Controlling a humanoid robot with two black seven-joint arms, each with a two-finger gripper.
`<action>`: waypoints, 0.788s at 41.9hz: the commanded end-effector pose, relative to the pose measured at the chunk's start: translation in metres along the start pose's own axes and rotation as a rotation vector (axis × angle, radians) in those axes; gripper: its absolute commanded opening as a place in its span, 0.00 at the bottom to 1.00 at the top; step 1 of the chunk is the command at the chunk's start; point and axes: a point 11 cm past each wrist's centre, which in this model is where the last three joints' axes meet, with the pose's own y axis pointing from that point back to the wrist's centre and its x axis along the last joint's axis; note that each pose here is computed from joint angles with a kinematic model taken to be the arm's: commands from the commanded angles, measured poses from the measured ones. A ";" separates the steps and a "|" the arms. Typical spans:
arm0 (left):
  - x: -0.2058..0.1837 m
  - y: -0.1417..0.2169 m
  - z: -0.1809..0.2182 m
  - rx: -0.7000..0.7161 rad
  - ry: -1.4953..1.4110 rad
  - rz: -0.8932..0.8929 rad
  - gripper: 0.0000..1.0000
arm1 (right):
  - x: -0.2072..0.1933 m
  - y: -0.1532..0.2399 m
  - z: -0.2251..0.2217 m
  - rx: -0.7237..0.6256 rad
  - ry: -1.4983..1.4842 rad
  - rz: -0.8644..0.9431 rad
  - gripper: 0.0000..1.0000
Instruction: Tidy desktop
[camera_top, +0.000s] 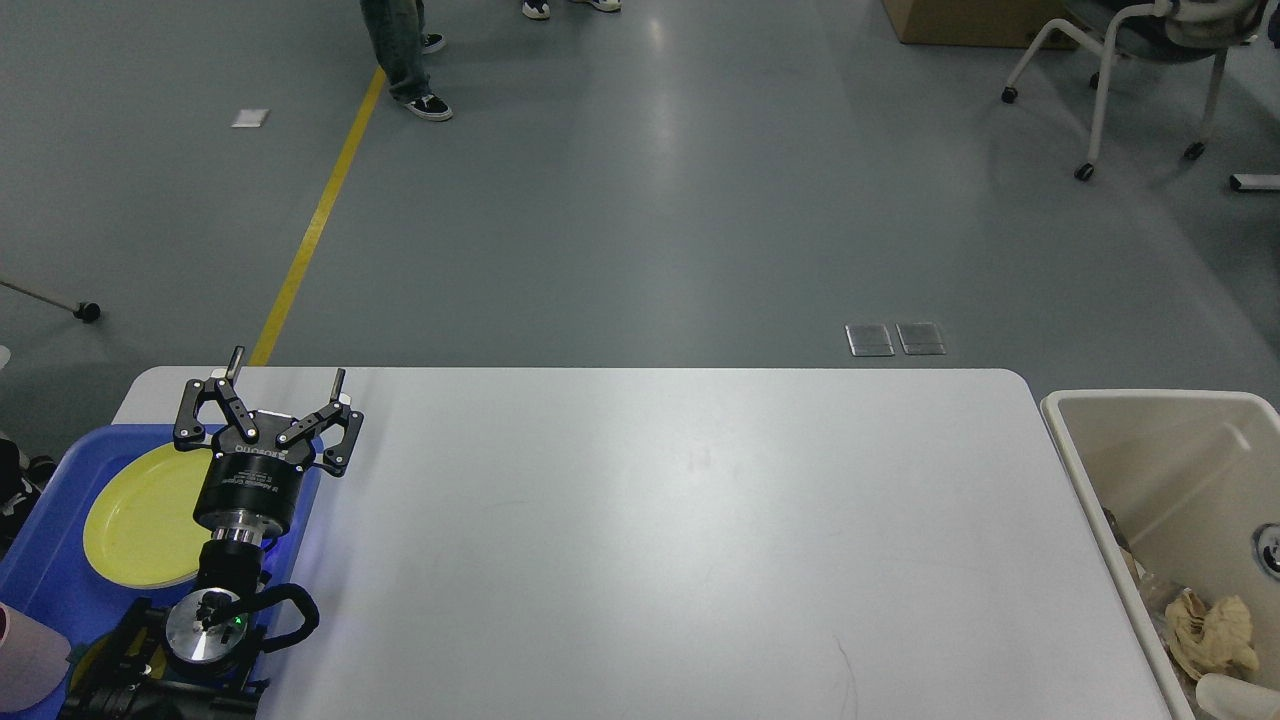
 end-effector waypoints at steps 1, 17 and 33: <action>0.000 0.000 0.000 -0.002 0.000 0.000 0.96 | -0.027 -0.041 0.006 -0.037 0.034 0.077 0.00; 0.000 0.000 0.000 0.000 0.000 0.000 0.96 | -0.075 -0.085 0.009 -0.010 0.261 0.315 0.00; 0.000 0.000 0.000 0.000 0.000 0.000 0.96 | -0.087 -0.089 0.010 -0.008 0.295 0.350 0.00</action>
